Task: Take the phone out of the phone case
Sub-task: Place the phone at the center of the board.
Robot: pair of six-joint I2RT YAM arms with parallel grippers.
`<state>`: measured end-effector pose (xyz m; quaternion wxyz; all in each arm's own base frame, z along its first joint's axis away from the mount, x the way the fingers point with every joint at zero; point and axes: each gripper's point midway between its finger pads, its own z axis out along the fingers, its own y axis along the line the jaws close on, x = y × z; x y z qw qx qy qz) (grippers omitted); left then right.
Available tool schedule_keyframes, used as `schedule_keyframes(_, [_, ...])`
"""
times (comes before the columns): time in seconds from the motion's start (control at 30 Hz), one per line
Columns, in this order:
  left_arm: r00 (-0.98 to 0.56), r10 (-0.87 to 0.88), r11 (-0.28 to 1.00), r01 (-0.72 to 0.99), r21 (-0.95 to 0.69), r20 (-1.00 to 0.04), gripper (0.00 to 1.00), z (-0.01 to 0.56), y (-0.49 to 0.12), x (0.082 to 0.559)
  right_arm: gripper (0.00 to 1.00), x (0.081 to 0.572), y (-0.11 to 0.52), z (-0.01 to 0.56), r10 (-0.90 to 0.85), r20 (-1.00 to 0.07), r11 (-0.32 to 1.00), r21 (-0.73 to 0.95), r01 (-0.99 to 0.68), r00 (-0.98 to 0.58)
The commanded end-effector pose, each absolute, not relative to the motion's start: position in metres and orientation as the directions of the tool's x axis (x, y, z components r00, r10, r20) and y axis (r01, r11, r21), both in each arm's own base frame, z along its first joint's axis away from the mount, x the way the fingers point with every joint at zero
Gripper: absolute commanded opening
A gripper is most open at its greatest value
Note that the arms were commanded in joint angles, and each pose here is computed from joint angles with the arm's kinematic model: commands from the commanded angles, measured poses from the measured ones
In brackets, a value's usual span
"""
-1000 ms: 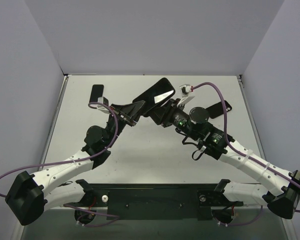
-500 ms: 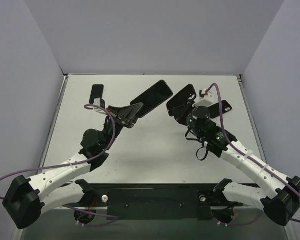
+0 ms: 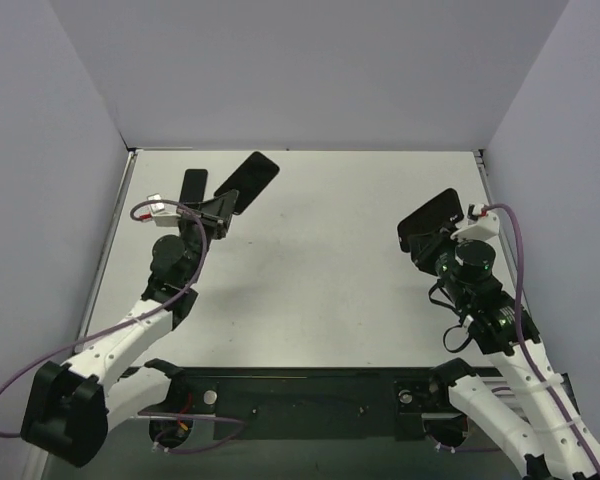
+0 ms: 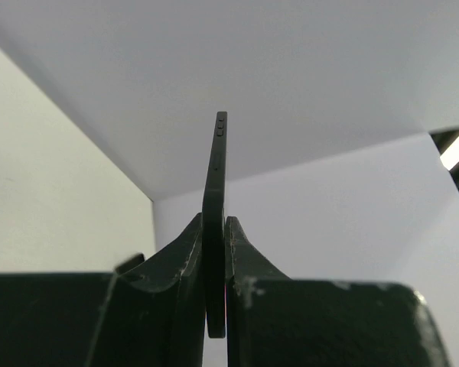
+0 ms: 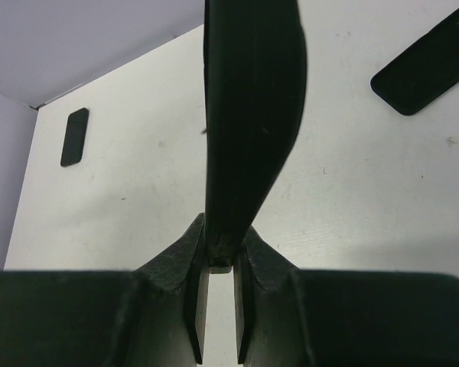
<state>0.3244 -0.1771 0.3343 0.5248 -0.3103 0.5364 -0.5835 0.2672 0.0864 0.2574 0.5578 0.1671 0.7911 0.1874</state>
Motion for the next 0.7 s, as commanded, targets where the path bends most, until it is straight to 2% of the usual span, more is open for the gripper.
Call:
schedule_keyframes(0.0, [-0.12,-0.992,0.021,0.214,-0.977,-0.048,0.0,0.31,-0.136,0.373,0.0,0.249,0.081,0.24,0.401,-0.835,0.907,0.421,0.033,-0.377])
schedule_keyframes(0.03, [-0.093,-0.995,0.0,0.194,-0.981,-0.018,0.0,0.304,-0.13,0.383,0.0,0.246,0.079,0.241,0.401,-0.836,0.907,0.42,0.033,-0.374])
schedule_keyframes(0.23, [0.105,-0.994,0.013,0.119,-0.993,-0.001,0.0,0.261,-0.106,0.454,0.0,0.237,0.071,0.246,0.398,-0.842,0.91,0.413,0.04,-0.364])
schedule_keyframes(0.27, [0.136,-0.991,0.014,0.082,-0.997,-0.003,0.0,0.235,-0.102,0.468,0.0,0.236,0.072,0.248,0.401,-0.842,0.908,0.418,0.032,-0.36])
schedule_keyframes(0.33, [0.174,-0.982,-0.057,0.091,-0.994,0.072,0.0,0.221,-0.096,0.493,0.0,0.234,0.073,0.248,0.404,-0.838,0.905,0.426,0.023,-0.367])
schedule_keyframes(0.4, [0.213,-0.973,-0.073,0.093,-0.993,0.092,0.0,0.2,-0.093,0.511,0.0,0.232,0.073,0.248,0.402,-0.838,0.905,0.424,0.021,-0.369])
schedule_keyframes(0.57, [0.336,-0.939,-0.056,0.059,-0.997,0.073,0.0,0.164,-0.078,0.539,0.0,0.229,0.068,0.246,0.393,-0.841,0.911,0.412,0.03,-0.371])
schedule_keyframes(0.67, [0.385,-0.917,-0.09,0.065,-0.994,0.108,0.0,0.149,-0.069,0.547,0.0,0.227,0.067,0.247,0.387,-0.844,0.913,0.407,0.028,-0.37])
